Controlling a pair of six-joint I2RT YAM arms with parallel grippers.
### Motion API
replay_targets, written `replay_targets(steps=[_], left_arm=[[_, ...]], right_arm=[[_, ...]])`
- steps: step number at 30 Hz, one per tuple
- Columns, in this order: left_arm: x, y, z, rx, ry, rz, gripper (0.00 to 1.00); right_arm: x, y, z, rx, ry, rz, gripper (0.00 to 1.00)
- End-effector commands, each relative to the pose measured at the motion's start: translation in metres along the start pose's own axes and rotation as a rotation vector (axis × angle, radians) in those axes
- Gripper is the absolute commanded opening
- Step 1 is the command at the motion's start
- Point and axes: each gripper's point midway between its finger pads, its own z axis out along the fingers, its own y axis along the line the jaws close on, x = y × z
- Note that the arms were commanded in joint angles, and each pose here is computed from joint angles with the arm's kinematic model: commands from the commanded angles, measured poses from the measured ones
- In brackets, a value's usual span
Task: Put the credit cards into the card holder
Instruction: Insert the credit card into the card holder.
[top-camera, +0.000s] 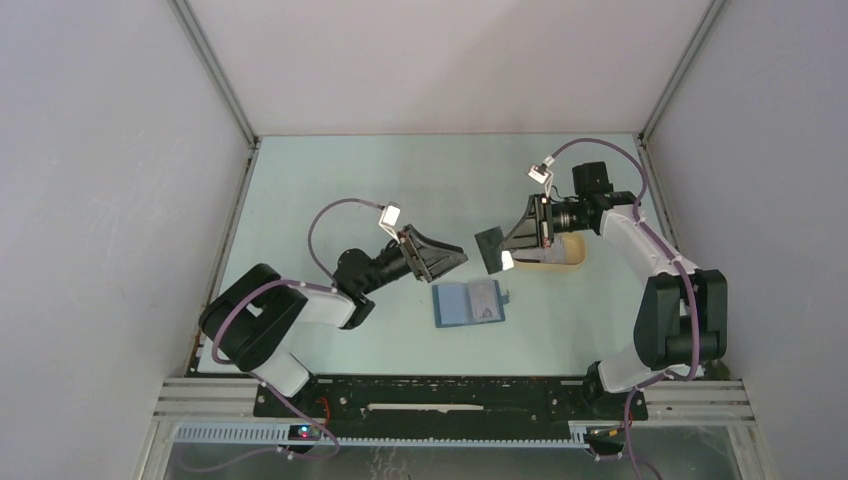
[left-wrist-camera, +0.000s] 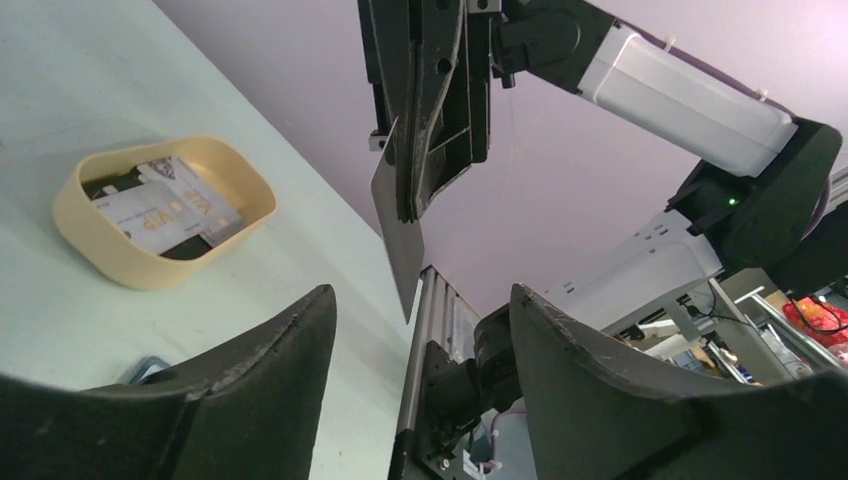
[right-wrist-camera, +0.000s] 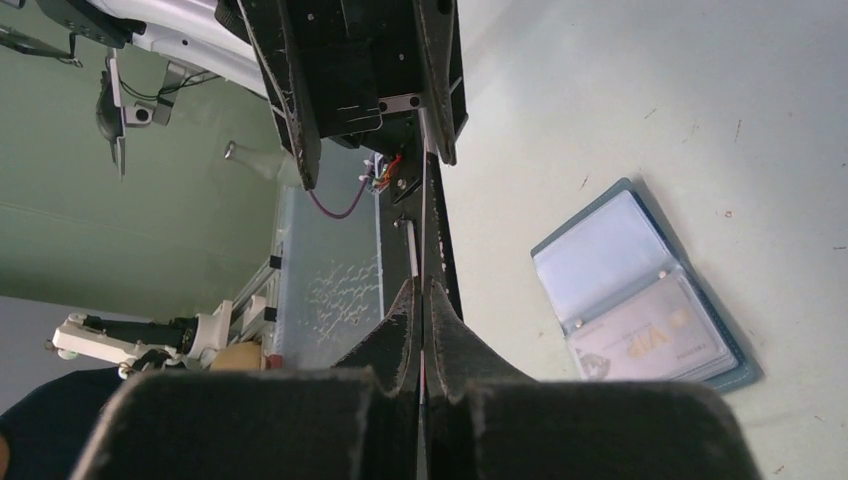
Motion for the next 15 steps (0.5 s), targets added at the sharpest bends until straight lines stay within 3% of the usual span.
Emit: replay_targets(steps=[1,7,15], left_arm=[[-0.023,-0.032,0.018,0.129,-0.06,0.016,0.66],[-0.018,-0.031,0.031,0.144,-0.041,-0.007,0.54],[-0.015,-0.019,0.038,0.117,-0.039,-0.046,0.52]], right_arm=[[-0.003,0.01,0.004,-0.05,-0.001,-0.02,0.0],[-0.001,0.014,0.009,-0.075,0.014,-0.022,0.0],[0.001,0.017,0.012,-0.08,0.027,-0.031,0.0]])
